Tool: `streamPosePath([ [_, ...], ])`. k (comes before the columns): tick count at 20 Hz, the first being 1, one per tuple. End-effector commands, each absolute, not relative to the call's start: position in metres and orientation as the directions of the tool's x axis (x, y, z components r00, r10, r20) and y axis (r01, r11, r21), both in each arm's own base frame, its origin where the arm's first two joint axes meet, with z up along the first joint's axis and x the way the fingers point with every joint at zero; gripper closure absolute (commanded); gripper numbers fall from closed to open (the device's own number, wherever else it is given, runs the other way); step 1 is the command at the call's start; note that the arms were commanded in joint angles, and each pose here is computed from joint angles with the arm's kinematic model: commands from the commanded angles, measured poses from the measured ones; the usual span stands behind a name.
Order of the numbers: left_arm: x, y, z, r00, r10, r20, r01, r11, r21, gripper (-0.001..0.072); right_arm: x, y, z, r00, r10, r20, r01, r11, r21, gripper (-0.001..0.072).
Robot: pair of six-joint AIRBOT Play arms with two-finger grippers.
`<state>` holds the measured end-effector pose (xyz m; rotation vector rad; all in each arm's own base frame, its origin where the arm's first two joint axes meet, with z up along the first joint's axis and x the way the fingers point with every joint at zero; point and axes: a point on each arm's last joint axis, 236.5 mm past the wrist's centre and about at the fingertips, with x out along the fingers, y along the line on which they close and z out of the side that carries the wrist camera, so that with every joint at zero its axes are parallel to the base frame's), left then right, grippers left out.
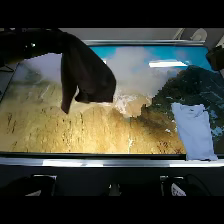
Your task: Fold the shirts.
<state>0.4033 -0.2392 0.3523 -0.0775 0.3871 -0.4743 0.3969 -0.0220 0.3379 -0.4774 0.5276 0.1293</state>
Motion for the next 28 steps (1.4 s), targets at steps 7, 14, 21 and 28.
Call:
streamPosePath([
  [7, 0.350, -0.393, 0.109, 0.452, -0.546, -0.706, 0.544, 0.795, -0.267, 0.0680, 0.324, -0.020, 0.267, 0.586, 0.003, -0.810, -0.354, 0.900, -0.253, 0.0162],
  [14, 0.334, -0.365, 0.008, 0.164, -0.361, -0.918, 0.551, 0.806, -0.218, 0.0031, 0.296, 0.007, 0.058, 0.066, 0.161, -0.985, -0.457, 0.882, 0.114, 0.0086],
  [21, 0.243, -0.218, -0.029, -0.122, -0.141, -0.982, 0.466, 0.866, -0.182, 0.0137, 0.210, 0.075, -0.045, -0.203, 0.438, -0.875, -0.395, 0.781, 0.483, 0.0107],
  [28, 0.189, -0.238, -0.106, -0.213, -0.321, -0.923, 0.279, 0.885, -0.373, 0.0137, 0.189, 0.093, -0.074, -0.216, 0.505, -0.836, -0.354, 0.757, 0.549, 0.0105],
])
